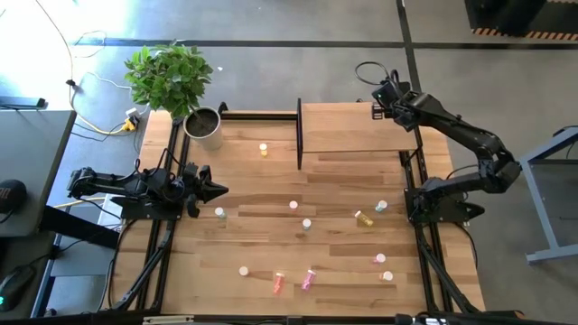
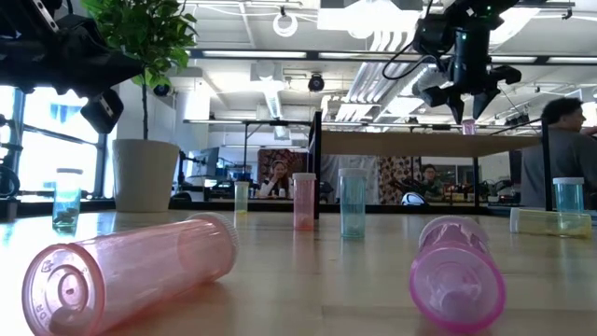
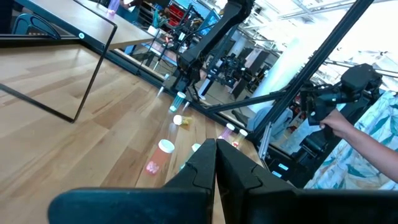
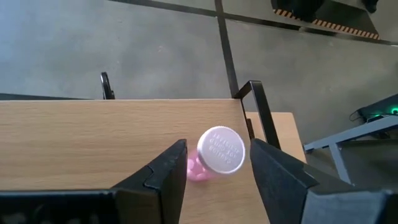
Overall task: Pick and place medicine bottles onto shelf by color
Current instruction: Put the bottom left pink pill bottle on the shelf
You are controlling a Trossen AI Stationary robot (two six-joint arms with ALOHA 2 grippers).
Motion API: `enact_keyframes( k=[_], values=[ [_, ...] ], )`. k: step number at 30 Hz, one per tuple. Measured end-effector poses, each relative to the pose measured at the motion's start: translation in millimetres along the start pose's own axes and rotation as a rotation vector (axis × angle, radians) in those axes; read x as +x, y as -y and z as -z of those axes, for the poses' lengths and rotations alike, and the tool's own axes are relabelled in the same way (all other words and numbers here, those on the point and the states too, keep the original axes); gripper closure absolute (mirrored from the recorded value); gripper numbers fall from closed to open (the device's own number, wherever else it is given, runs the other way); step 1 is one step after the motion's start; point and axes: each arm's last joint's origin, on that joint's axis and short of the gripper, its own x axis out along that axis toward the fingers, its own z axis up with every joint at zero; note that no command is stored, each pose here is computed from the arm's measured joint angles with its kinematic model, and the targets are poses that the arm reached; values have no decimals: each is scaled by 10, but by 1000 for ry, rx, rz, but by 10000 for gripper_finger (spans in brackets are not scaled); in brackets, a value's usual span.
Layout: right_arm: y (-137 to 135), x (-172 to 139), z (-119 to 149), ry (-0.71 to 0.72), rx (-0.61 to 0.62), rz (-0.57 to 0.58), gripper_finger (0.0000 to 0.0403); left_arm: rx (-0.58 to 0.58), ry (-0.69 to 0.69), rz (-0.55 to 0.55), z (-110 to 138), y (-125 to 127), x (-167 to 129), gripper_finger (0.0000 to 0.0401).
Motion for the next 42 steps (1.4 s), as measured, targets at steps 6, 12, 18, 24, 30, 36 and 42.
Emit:
enact_keyframes(
  k=[6, 12, 18, 24, 30, 36, 42],
  values=[
    [41, -44, -6, 13, 6, -9, 235, 0, 0, -1, 0, -1, 0, 401],
    [158, -179, -12, 34, 32, -71, 235, 0, 0, 0, 0, 0, 0, 401],
    [273, -390, 23, 27, 53, -246, 235, 0, 5, -8, -1, -3, 0, 400],
    [318, -690, 128, 78, 64, -392, 235, 0, 5, -8, -2, -2, 0, 379],
    [267, -949, 270, 96, 63, -535, 236, 0, 6, -10, -2, -3, 0, 328],
    [106, -1179, 371, 130, 37, -698, 236, -88, 13, -3, -9, 2, 0, 276],
    [0, -1411, 395, 213, 71, -854, 236, -60, -88, 123, 28, 35, -3, 272]
  ],
)
